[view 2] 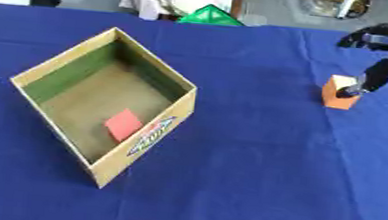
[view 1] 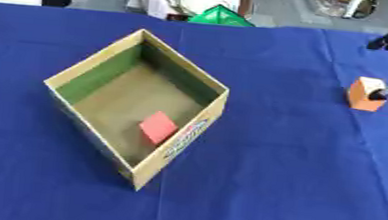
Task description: Pick up objects on the table and place them in the box.
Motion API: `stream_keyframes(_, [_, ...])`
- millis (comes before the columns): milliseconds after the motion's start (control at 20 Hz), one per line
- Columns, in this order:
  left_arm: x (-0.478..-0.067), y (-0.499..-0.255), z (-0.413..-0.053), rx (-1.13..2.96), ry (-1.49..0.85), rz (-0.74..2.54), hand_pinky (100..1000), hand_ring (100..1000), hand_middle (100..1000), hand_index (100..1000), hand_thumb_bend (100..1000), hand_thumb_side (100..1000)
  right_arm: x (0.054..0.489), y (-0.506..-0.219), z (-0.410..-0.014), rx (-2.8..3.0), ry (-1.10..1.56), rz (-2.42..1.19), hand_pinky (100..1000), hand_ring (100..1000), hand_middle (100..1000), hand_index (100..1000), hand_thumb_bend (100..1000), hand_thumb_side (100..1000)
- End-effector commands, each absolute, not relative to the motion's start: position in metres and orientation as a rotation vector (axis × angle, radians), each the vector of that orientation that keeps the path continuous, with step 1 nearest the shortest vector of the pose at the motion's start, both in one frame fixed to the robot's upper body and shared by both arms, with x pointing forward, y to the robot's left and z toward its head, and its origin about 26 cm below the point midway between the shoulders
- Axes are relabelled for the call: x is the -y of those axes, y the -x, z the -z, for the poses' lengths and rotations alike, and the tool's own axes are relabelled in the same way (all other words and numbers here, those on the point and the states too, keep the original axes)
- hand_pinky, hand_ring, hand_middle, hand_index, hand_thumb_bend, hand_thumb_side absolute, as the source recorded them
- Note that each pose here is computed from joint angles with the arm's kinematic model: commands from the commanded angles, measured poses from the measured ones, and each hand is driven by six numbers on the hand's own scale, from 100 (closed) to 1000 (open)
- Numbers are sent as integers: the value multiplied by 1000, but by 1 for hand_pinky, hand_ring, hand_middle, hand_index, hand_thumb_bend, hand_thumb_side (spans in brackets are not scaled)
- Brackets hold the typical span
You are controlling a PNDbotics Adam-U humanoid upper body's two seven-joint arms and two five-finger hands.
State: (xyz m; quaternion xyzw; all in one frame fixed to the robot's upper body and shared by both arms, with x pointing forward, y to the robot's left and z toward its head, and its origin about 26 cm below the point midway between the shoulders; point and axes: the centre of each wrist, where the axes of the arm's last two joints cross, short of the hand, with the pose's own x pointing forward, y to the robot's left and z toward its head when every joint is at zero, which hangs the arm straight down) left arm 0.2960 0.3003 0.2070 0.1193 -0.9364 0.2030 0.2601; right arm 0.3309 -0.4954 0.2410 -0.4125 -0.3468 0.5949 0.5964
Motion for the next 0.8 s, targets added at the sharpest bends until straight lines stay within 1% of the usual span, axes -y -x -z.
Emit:
stream_keyframes(50, [-304, -294, -218, 2577, -338, -529, 848, 677, 733, 863, 554, 956, 507, -326, -257, 758, 1026, -1364, 872, 942, 915, 966, 612, 327])
stream_keyframes(250, [-303, -294, -217, 2575, -334, -529, 848, 677, 733, 863, 553, 957, 511, -330, -252, 735, 1057, -1347, 868, 940, 914, 966, 617, 322])
stream_keyframes(800, [-302, -294, -217, 2569, -323, -535, 849, 674, 734, 862, 547, 962, 519, -344, -237, 725, 1047, -1309, 854, 927, 903, 957, 575, 328])
